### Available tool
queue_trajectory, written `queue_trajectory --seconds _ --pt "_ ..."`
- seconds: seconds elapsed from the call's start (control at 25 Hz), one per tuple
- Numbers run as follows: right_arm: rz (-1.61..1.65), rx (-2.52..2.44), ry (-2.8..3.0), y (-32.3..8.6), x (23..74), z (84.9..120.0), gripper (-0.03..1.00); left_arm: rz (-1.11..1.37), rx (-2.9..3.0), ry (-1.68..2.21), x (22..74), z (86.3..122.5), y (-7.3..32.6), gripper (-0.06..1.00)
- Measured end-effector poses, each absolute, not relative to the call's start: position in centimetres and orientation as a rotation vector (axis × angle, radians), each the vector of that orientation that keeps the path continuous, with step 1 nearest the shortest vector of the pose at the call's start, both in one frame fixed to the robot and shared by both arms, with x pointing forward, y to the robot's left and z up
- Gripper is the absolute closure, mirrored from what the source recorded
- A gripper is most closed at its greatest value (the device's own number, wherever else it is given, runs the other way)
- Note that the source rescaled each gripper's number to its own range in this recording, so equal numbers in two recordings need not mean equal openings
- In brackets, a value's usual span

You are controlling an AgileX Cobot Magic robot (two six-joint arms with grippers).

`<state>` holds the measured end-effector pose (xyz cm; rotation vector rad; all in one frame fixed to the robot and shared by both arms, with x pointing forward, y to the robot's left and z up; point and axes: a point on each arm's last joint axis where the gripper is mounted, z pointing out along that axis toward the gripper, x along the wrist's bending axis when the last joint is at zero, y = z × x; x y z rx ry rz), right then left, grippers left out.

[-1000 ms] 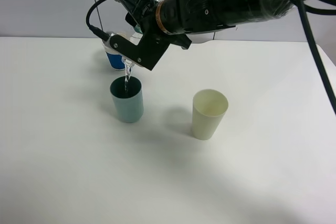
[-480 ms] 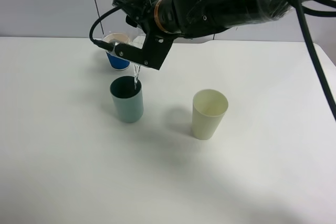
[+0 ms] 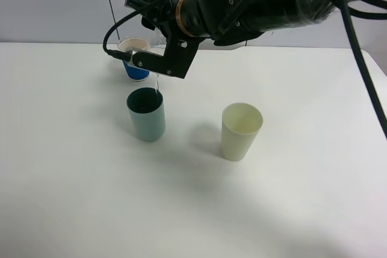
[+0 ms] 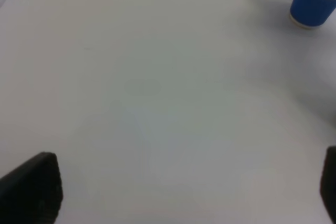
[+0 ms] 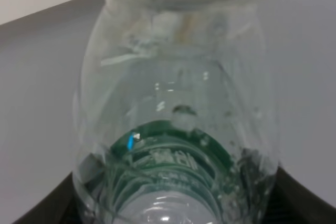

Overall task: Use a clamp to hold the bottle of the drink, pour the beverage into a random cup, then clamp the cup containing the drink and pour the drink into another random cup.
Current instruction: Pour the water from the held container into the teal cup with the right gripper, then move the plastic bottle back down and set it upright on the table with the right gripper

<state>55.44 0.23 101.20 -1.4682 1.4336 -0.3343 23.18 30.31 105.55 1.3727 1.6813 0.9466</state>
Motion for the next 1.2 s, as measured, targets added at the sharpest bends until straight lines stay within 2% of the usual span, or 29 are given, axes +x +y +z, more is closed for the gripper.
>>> queue_trajectory --seconds 0.68,0.84,1.2 --pt "-0.212 -1.467 1.407 1.3 54.6 101.3 0.97 0.947 1.373 1.681 23.2 105.5 30.3 -0.06" --pt "-0.005 -1.217 1.639 1.3 54.6 101.2 0.97 0.947 1.373 1.681 23.2 105.5 30.3 -0.06" --pt "0.548 -0.303 2.088 -0.1 55.7 101.1 0.97 0.947 1.373 1.681 23.2 105.5 30.3 -0.06"
